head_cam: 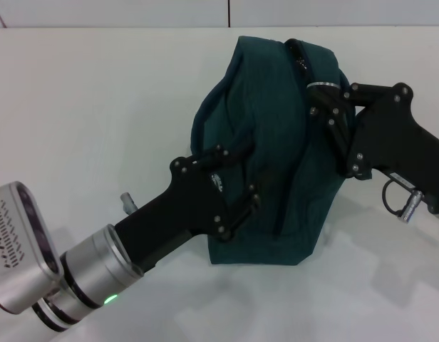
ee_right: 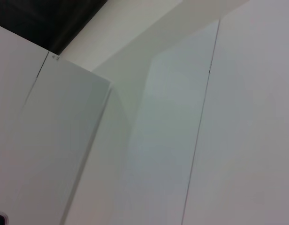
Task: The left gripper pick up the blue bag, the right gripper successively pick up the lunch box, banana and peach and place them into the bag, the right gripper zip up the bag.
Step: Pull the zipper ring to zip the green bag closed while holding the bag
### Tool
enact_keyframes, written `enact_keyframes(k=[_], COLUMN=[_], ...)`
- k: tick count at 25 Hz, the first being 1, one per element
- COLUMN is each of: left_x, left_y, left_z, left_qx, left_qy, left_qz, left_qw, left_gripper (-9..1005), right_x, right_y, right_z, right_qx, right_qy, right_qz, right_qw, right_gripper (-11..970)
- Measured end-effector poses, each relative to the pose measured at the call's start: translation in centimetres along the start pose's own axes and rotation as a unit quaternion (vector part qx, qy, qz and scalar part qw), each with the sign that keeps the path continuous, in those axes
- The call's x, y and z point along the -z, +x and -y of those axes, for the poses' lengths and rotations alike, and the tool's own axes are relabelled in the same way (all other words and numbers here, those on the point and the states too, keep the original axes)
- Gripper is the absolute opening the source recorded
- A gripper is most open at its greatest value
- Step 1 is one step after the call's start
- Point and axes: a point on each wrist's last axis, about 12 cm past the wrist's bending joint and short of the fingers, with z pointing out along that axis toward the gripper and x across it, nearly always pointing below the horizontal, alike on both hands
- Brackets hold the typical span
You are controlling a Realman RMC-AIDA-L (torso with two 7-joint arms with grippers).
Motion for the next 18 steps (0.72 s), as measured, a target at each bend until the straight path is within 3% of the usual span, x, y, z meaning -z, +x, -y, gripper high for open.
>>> enact_keyframes(k=[8,14,18], left_x=[0.26,0.35,1.03], left_y=[0.01,0.06,0.02], left_z=[0.14,0.63,0.29], left_qx=[-0.001,-0.012,-0.023], left_qy=[0.008,0.069,0.083], left_qz=[-0.003,-0.017,-0.027], left_qw=[1.000,0.997,0.996], left_gripper=[208,51,42], right_x=[0.10,0.32,0.55], right_y=[0.04,0.09,0.06], right_z=[-0.29,-0.68,-0.57], right_qx=[-0.004,-0.012,-0.017], right_qy=[-0.005,-0.008,0.004], right_qz=[-0.001,-0.003,-0.003], right_qw=[1.000,1.000,1.000], right_gripper=[11,11,11])
